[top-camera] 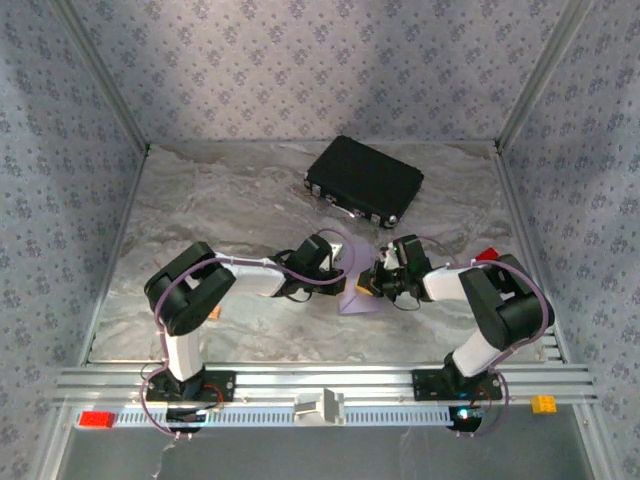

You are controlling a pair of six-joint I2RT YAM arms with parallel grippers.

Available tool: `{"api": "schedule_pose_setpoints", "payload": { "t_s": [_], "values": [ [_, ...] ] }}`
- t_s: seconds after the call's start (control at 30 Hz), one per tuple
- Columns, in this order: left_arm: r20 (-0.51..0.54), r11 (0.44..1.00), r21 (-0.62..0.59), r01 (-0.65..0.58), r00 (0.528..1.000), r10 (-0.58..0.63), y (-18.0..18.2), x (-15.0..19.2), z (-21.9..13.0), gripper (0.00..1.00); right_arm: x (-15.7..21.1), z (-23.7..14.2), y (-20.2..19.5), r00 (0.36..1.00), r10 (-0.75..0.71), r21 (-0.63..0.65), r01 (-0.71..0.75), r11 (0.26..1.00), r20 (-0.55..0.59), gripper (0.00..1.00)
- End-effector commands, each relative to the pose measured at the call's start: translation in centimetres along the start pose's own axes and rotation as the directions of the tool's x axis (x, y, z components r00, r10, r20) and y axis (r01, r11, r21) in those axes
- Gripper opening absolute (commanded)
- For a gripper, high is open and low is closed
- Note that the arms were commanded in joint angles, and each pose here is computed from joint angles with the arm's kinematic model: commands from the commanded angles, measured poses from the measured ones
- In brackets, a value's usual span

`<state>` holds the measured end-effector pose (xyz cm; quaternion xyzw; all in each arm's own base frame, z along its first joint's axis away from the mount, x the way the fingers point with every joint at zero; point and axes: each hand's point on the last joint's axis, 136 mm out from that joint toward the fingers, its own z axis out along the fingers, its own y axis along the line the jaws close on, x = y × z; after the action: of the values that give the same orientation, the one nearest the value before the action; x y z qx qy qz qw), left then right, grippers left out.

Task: Fold a paper plane with a square sheet of paper (pick it up from the middle)
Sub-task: Fold the triangle a second time at the center of the table.

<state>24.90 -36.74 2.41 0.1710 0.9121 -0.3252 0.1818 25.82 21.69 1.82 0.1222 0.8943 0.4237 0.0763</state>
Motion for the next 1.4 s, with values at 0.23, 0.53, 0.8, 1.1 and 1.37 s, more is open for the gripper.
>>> {"api": "schedule_pose_setpoints", "payload": {
  "t_s": [0.23,0.53,0.8,1.1,1.37],
  "values": [
    [0.070,0.998,-0.045,0.041,0.997,-0.038,-0.9,-2.7,-3.7,0.28,1.1,0.0,-3.9,0.997,0.073,0.132,-0.071,0.989,-0.006,0.05],
    [0.028,0.994,0.095,0.051,0.998,-0.054,-4.4,-2.6,-5.2,0.15,1.1,0.0,-3.9,0.997,0.079,0.132,-0.078,0.988,-0.004,0.05],
    [-0.156,0.972,0.219,0.084,0.987,-0.050,-7.5,0.6,-2.5,0.05,1.0,-0.1,-3.9,0.997,0.080,0.132,-0.080,0.988,0.001,0.05],
    [-0.226,0.970,0.215,0.116,0.972,-0.067,-7.1,2.3,-0.4,0.05,1.0,-0.1,-3.9,0.997,0.079,0.132,-0.078,0.988,0.003,0.05],
    [-0.249,0.979,0.167,0.117,0.966,-0.073,-5.9,3.3,0.4,0.05,1.0,-0.2,-3.9,0.997,0.078,0.130,-0.077,0.989,0.002,0.05]
  ]
}}
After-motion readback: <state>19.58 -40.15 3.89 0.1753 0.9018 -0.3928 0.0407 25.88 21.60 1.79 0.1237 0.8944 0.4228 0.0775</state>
